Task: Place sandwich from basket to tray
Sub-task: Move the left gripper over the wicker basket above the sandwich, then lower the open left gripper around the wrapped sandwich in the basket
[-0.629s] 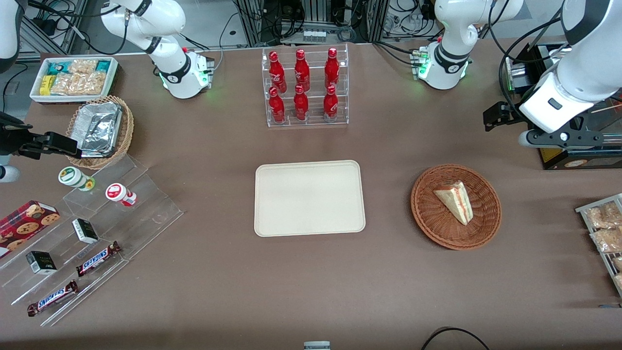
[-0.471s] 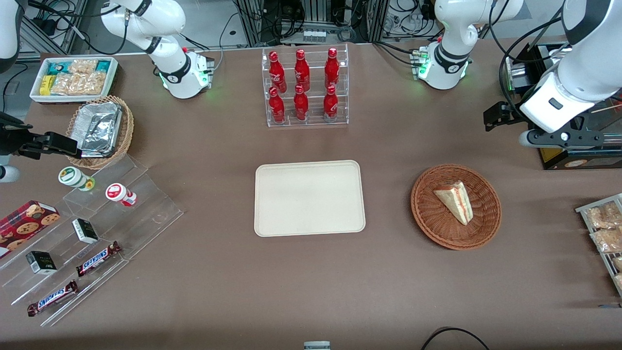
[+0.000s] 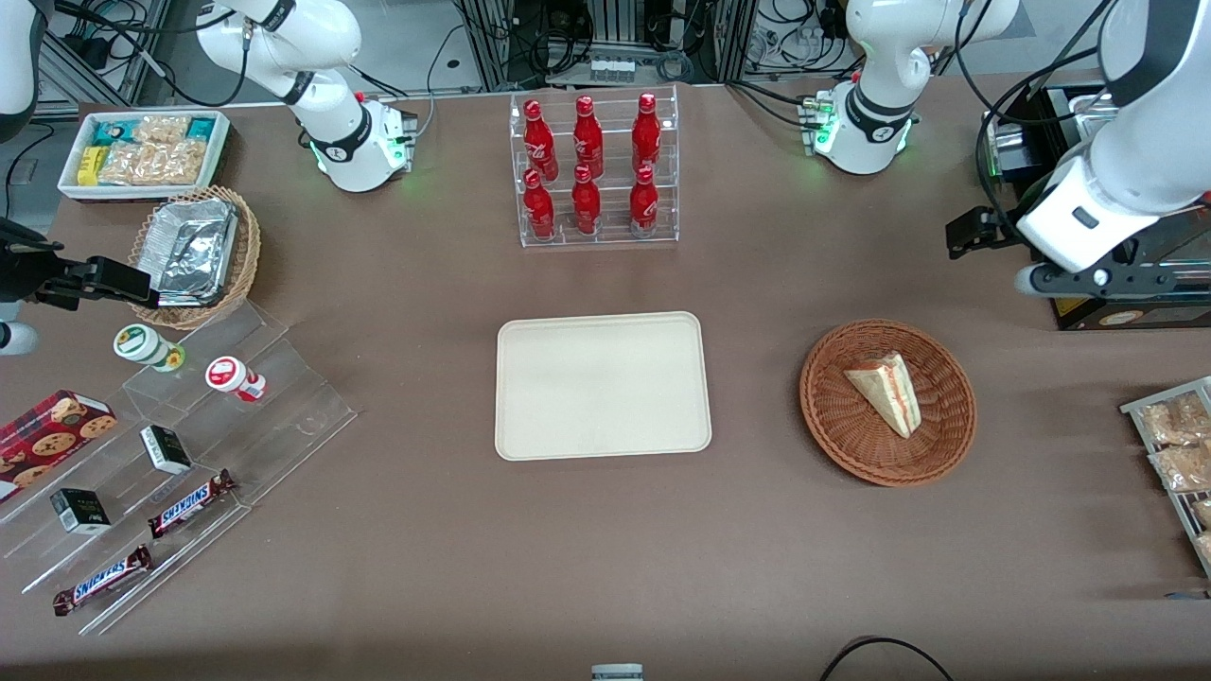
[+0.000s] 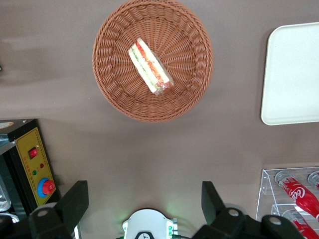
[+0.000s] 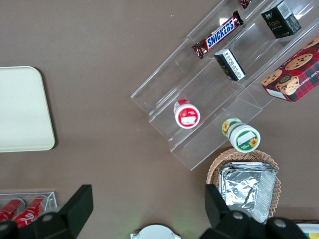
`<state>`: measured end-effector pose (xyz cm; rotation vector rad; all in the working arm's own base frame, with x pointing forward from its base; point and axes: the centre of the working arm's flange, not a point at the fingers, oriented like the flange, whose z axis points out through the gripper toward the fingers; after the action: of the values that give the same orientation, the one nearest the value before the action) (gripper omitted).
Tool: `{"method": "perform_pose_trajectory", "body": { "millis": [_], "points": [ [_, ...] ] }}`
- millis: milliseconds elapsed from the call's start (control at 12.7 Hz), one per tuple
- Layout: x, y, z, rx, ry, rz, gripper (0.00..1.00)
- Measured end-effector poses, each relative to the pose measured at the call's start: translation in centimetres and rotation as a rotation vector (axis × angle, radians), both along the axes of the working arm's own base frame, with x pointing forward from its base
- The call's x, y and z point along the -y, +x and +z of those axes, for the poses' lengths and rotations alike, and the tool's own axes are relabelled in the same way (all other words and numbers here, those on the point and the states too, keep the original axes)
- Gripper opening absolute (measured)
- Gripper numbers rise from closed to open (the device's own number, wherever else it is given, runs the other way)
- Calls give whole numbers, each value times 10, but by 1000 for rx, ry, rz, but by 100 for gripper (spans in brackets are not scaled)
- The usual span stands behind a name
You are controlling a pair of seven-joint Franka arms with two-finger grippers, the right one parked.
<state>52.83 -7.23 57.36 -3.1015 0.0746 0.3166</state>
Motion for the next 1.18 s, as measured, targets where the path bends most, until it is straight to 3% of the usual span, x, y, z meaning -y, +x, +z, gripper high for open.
{"method": "perform_pose_trajectory", "body": {
  "millis": [471, 1021, 1179],
  "points": [
    [1, 13, -89, 22, -7, 0, 100],
    [-1, 1, -188, 127, -22, 1, 100],
    [-2, -2, -205, 139, -24, 7, 100]
  ]
}}
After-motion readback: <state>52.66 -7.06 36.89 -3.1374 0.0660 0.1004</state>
